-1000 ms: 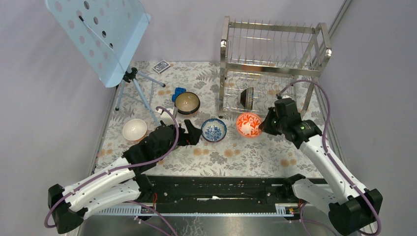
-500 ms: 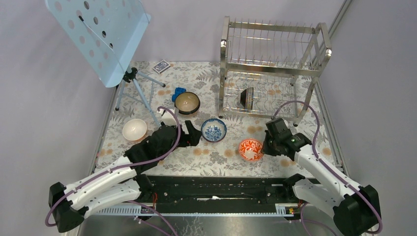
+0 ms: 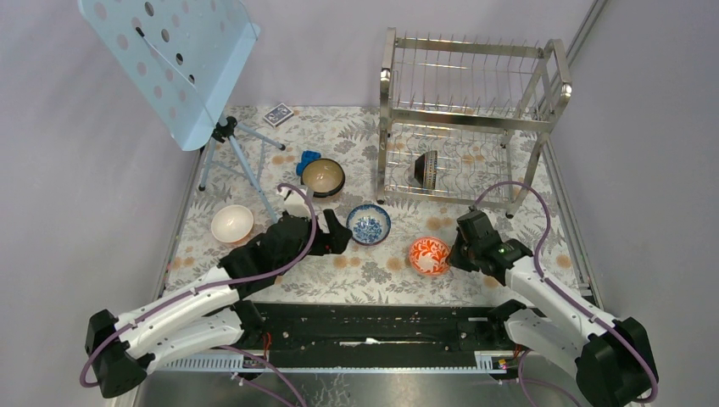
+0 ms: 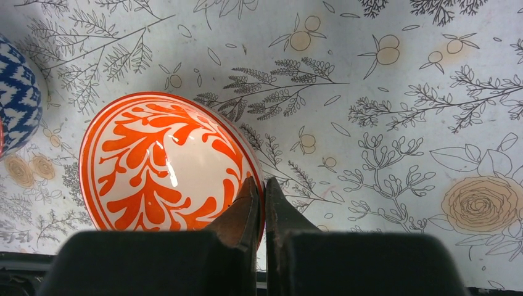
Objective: Unload the bowls from the dish rack
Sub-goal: Place the bowl at the center of the board.
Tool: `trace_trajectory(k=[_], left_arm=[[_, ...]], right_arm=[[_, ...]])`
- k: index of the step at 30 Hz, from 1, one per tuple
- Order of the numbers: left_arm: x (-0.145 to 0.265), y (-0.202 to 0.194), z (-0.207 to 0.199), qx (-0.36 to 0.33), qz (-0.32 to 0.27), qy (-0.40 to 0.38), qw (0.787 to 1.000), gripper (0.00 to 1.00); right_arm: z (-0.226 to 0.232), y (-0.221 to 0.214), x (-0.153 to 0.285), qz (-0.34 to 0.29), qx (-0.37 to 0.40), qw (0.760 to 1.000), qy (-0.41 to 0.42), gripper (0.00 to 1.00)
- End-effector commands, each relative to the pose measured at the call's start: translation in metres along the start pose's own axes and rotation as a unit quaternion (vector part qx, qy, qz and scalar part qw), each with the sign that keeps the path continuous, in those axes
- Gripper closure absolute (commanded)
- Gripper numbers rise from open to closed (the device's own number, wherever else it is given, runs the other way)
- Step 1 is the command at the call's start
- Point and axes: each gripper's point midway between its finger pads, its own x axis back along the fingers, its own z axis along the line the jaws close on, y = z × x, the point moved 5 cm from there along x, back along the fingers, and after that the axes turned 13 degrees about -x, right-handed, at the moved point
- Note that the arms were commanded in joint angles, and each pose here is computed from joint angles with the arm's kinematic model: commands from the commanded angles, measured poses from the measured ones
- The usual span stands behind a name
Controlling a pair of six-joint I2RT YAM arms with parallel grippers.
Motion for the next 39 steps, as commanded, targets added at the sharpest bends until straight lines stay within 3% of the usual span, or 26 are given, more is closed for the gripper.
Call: trace_trajectory(k=[1, 13, 18, 31, 39], left_arm=[[-0.002, 0.008, -0.007, 0.007, -0.019, -0.018, 1.0, 0.1], [-0.005, 0.005, -0.009, 0.006, -0.008, -0.022, 1.0, 0.1], [-0.005, 0.005, -0.009, 0.005, -0.015, -0.025, 1.0, 0.1], [-0.001, 0.008, -0.007, 0.0, -0.021, -0.022, 1.0, 0.09], [0.002, 0.014, -0.007, -0.003, -0.036, -0.023, 0.999, 0.09]], right_arm=[[0.003, 0.006, -0.003, -0.032, -0.013, 0.999, 0.008, 1.0], [0.007, -0.003, -0.007, -0.016, -0.002, 1.0, 0.026, 0.99], [0.009, -0.003, -0.004, -0.018, -0.001, 0.999, 0.033, 0.78], [0.025, 0.025, 0.037, -0.071, 0.008, 0.996, 0.051, 0.44], [0.073, 0.069, 0.063, -0.195, 0.034, 0.965, 0.173, 0.39]])
